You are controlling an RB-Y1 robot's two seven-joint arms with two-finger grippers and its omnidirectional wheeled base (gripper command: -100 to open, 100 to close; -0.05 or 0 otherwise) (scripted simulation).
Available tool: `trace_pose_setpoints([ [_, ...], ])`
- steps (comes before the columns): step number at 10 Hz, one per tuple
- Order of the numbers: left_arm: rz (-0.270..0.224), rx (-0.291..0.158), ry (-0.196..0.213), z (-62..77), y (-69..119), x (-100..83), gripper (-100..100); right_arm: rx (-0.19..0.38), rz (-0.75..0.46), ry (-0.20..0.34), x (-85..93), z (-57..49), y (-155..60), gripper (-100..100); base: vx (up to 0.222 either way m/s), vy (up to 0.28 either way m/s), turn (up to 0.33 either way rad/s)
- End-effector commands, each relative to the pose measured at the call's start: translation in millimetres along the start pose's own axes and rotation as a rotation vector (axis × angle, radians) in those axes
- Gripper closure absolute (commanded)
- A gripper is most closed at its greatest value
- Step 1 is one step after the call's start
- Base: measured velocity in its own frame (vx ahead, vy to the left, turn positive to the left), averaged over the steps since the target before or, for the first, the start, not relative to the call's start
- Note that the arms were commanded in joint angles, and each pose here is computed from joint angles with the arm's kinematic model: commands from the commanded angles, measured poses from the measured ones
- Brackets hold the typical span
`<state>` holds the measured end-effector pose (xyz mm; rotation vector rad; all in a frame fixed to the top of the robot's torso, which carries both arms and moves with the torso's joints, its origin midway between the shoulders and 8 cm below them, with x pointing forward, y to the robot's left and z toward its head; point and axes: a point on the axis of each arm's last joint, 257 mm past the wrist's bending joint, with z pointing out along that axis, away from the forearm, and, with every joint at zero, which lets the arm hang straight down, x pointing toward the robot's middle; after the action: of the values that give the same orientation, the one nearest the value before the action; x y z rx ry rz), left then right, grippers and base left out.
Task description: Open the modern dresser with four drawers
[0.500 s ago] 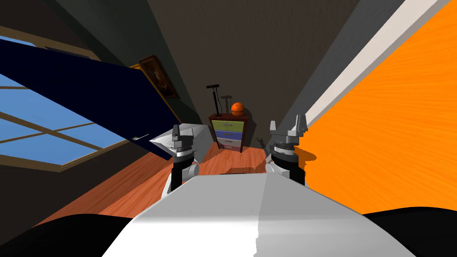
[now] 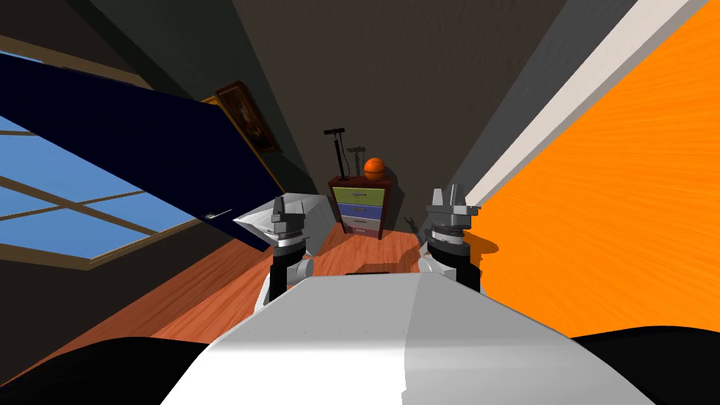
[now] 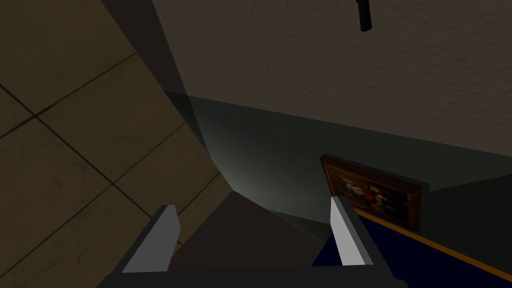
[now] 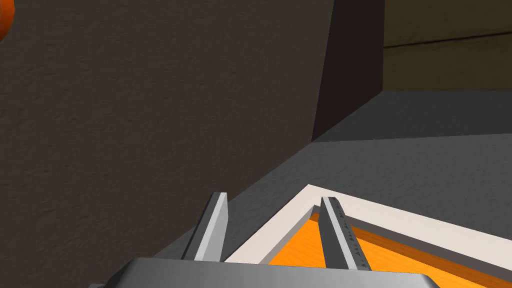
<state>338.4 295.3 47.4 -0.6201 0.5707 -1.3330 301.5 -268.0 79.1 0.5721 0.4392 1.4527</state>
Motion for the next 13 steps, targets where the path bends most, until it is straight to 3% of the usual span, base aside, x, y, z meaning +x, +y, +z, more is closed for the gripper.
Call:
trace_pose_setpoints([
  [1,0.000,0.000,0.000,0.0,0.0,0.0,0,0.000,0.000,0.000,0.0,0.0,0,0,0.000,0.000,0.000],
  [4,0.000,0.000,0.000,0.0,0.0,0.0,0,0.000,0.000,0.000,0.0,0.0,0,0,0.000,0.000,0.000],
  [5,0.008,-0.017,0.035,1.6,5.8,5.6,-100,0.000,0.000,0.000,0.0,0.0,0,0,0.042,-0.006,-0.037],
  [7,0.011,-0.056,0.072,3.8,19.0,12.6,-100,0.001,0.000,0.000,0.0,-0.1,0,0,0.073,0.000,-0.077],
  [13,0.001,-0.164,0.103,7.1,56.3,23.9,-100,0.001,0.000,0.000,0.0,-0.1,0,0,0.104,-0.001,-0.065],
])
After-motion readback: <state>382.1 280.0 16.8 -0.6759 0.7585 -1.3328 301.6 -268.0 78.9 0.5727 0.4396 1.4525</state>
